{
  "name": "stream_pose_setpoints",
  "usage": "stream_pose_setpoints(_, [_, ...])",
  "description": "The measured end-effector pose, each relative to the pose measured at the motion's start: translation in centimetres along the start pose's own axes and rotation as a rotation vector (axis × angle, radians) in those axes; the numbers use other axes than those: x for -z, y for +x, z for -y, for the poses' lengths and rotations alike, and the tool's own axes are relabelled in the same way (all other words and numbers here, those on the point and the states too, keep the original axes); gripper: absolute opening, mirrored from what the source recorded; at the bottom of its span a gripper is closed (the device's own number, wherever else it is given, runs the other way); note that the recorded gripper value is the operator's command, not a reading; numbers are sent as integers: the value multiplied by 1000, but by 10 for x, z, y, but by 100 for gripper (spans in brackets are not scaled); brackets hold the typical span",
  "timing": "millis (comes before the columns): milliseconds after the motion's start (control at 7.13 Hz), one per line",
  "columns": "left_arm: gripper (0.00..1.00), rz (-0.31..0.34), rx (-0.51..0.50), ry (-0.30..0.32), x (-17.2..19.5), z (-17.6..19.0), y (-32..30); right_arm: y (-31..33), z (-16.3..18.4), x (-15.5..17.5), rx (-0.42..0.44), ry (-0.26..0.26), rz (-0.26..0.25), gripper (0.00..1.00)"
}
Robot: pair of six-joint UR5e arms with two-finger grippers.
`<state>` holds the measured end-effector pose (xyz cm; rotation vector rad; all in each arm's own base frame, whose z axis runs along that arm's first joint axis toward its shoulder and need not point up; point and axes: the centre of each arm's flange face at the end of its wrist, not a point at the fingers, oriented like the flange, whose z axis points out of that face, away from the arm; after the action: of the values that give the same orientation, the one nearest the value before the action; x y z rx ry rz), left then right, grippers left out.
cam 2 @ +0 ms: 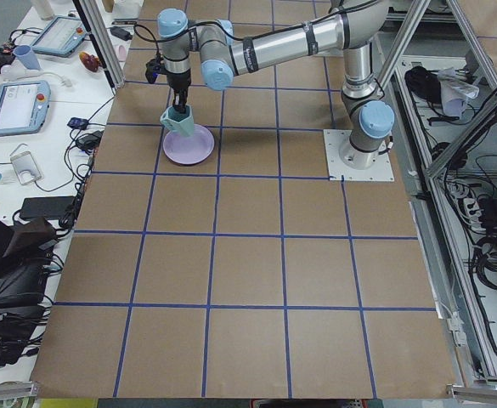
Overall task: Flip cup and place on plate
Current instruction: 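Carry the upright mug with the left gripper over the plate and lower it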
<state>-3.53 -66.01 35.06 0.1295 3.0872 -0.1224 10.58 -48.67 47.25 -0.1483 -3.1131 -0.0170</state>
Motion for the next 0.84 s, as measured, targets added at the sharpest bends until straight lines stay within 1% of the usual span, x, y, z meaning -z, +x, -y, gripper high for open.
stream_pose_setpoints(280, [0,2,-5,3,-33,1,8,0,0,0,0,0,-1,100])
stream_pose_setpoints(561, [0,1,-21,5,-51,3,26,0,0,0,0,0,-1,100])
stream_pose_setpoints(841, [0,2,-26,8,-65,6,31,0,0,0,0,0,-1,100])
